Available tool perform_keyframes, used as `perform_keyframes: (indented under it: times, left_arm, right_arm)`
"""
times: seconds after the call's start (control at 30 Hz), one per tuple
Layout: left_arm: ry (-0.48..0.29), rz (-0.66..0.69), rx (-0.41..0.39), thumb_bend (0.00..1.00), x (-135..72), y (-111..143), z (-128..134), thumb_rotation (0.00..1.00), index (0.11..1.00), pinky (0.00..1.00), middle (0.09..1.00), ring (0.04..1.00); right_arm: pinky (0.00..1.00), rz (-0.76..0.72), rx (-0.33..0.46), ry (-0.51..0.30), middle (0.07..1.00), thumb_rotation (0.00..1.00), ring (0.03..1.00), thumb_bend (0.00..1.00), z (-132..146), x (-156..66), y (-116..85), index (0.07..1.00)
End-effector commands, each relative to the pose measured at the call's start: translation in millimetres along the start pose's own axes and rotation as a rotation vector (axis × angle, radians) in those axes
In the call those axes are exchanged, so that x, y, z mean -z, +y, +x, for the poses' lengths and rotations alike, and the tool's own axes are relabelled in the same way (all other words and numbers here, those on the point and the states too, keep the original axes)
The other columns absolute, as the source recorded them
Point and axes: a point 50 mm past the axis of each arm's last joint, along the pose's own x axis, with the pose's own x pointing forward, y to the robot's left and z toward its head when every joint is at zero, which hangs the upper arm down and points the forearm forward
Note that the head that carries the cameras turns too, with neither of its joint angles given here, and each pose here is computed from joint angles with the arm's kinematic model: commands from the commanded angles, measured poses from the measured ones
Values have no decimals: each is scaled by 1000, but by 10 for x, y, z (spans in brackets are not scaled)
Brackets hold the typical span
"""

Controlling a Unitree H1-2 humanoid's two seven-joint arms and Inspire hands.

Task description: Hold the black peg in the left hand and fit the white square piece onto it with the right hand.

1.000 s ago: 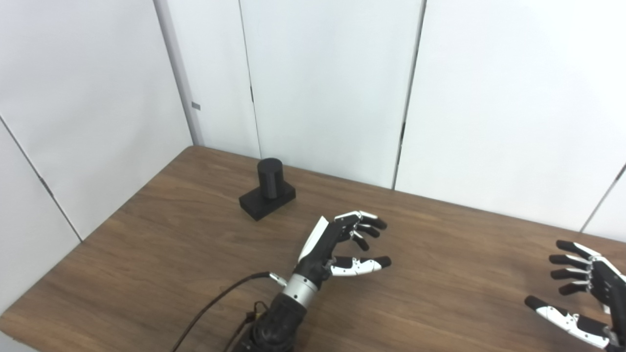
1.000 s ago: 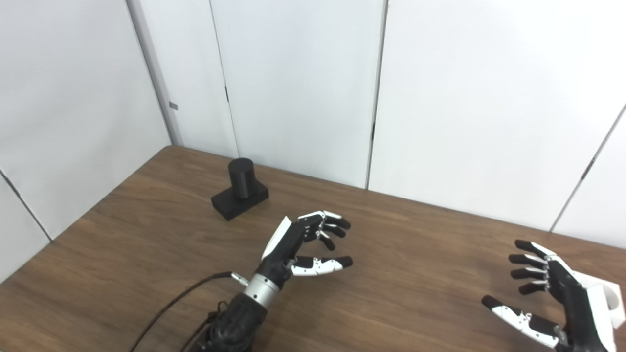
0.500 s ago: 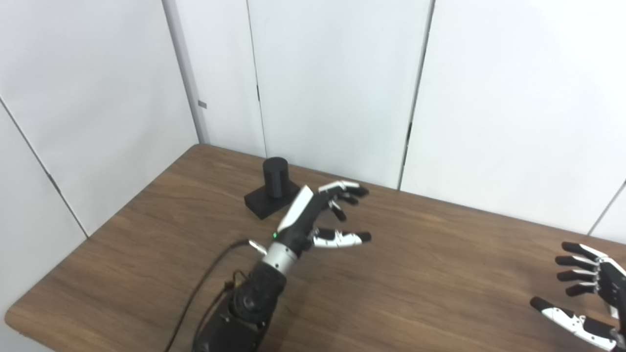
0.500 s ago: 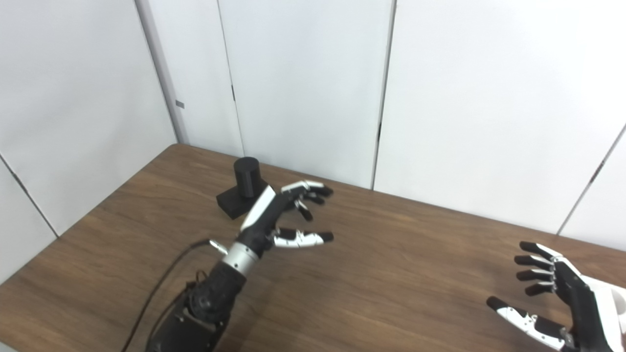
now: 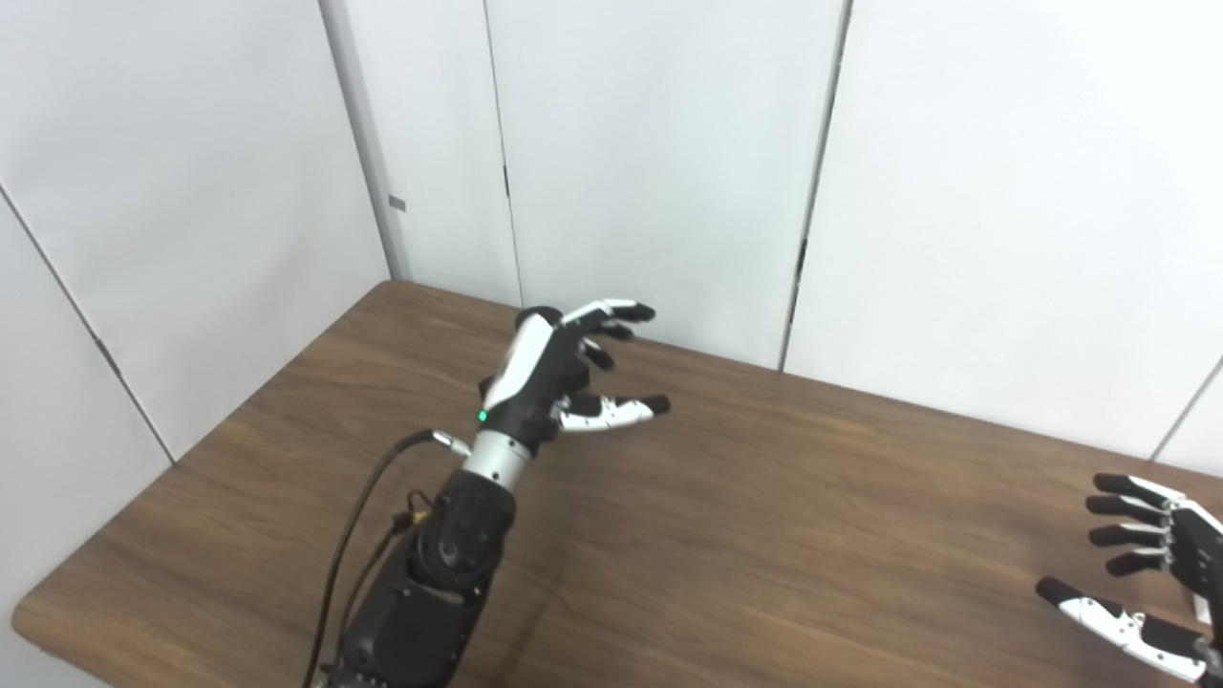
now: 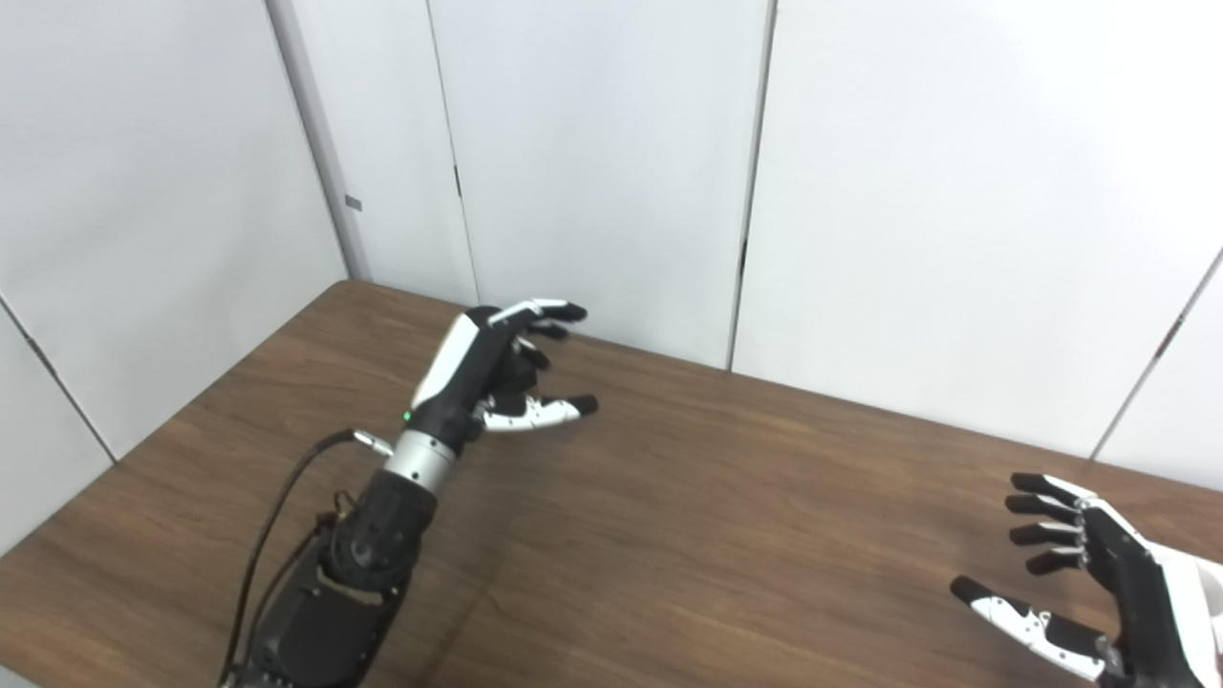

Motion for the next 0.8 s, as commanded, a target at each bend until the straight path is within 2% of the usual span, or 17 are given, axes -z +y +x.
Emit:
perform_keyframes:
  times: [0.0, 0.1, 0.27, 0.5, 0.67, 0.77]
  left_arm:
    - [-64, 38, -83, 822, -186, 236, 224, 129, 710, 621, 817, 804]
    - [-47, 61, -104, 811, -162, 350, 283, 126, 715, 670, 833, 825]
    - [-37, 144, -127, 796, -127, 505, 349, 183, 725, 739, 841, 835]
    - [10, 208, -165, 820, -118, 659, 372, 222, 767, 803, 863, 869]
    - [58, 312, -204, 897, -110, 718, 413, 302, 805, 815, 903, 914]
    - [119, 425, -191, 952, -118, 774, 453, 373, 833, 846, 930, 959]
  right_arm:
    - [475, -11, 32, -84, 679, 0, 593, 573, 143, -184, -85, 722]
    - [476, -9, 37, -85, 676, 0, 596, 576, 152, -196, -81, 720]
    - [475, -13, 40, -90, 672, 0, 595, 577, 167, -200, -80, 716]
    - [480, -6, 42, -86, 678, 0, 600, 573, 173, -205, -79, 721]
    - [476, -10, 42, -89, 677, 0, 598, 570, 157, -236, -79, 718]
    - [481, -6, 43, -81, 681, 0, 605, 565, 148, -245, -77, 726]
